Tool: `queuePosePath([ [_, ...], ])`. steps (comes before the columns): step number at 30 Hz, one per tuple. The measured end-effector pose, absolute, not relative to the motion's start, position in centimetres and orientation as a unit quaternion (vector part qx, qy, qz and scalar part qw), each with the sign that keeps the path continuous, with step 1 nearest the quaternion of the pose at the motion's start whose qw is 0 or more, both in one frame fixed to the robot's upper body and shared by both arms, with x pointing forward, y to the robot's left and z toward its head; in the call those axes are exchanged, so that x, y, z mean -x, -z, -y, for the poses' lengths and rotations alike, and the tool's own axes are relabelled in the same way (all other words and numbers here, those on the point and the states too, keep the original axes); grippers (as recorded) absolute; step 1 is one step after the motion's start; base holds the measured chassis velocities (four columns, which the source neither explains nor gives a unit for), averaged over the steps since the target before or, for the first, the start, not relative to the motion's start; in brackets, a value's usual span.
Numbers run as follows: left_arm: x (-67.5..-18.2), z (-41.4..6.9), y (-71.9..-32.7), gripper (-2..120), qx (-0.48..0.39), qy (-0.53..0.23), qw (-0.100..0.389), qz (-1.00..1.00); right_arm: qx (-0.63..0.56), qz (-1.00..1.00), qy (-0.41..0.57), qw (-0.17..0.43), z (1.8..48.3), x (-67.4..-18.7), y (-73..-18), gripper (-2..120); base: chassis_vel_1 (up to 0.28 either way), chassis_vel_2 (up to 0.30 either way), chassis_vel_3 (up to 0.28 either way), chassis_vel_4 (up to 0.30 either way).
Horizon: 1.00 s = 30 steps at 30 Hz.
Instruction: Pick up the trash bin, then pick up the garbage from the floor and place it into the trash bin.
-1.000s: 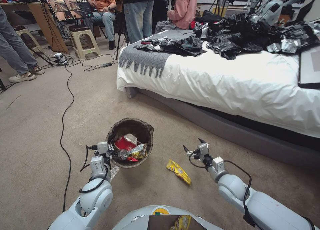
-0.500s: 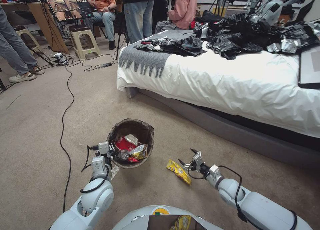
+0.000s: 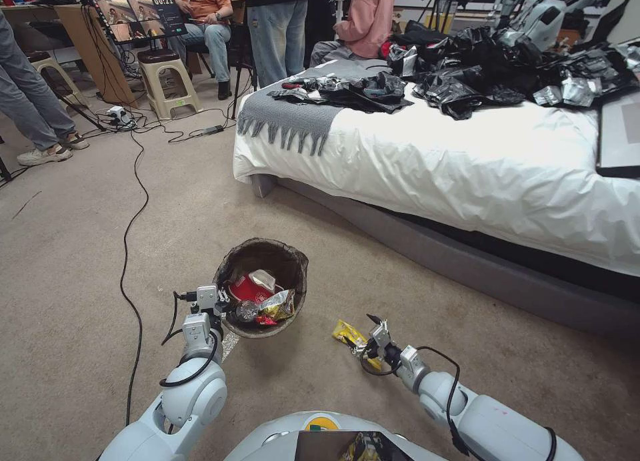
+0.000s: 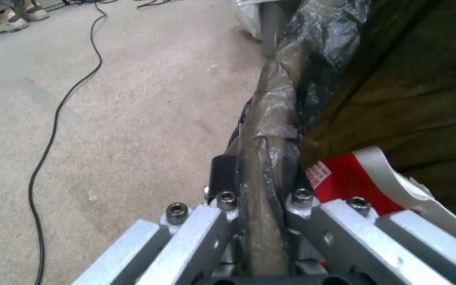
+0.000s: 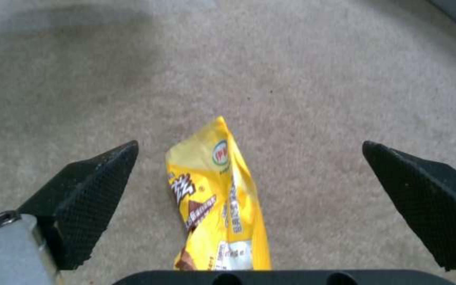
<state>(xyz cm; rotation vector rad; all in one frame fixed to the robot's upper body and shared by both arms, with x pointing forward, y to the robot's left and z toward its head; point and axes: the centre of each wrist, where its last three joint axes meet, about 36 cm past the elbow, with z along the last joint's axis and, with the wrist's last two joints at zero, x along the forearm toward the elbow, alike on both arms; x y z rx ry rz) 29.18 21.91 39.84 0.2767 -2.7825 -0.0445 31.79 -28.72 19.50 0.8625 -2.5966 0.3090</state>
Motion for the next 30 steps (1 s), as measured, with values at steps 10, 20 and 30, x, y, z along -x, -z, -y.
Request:
queuePosePath([
  [10,-29.1,-22.0,-40.1,0,-0.097,0.016,0.168,0.981,-0.297,0.925,-0.117,0.208,29.4,-31.7,-16.7,100,0.000,0.000,0.000,0.000],
  [20,-29.2,-22.0,-40.2,0,-0.097,0.014,0.167,0.981,-0.287,0.925,-0.123,0.217,30.1,-32.4,-14.5,100,0.000,0.000,0.000,0.000],
  [30,-29.4,-22.0,-40.2,0,-0.097,0.013,0.165,0.981,-0.287,0.922,-0.125,0.225,29.5,-32.8,-12.9,100,0.000,0.000,0.000,0.000],
])
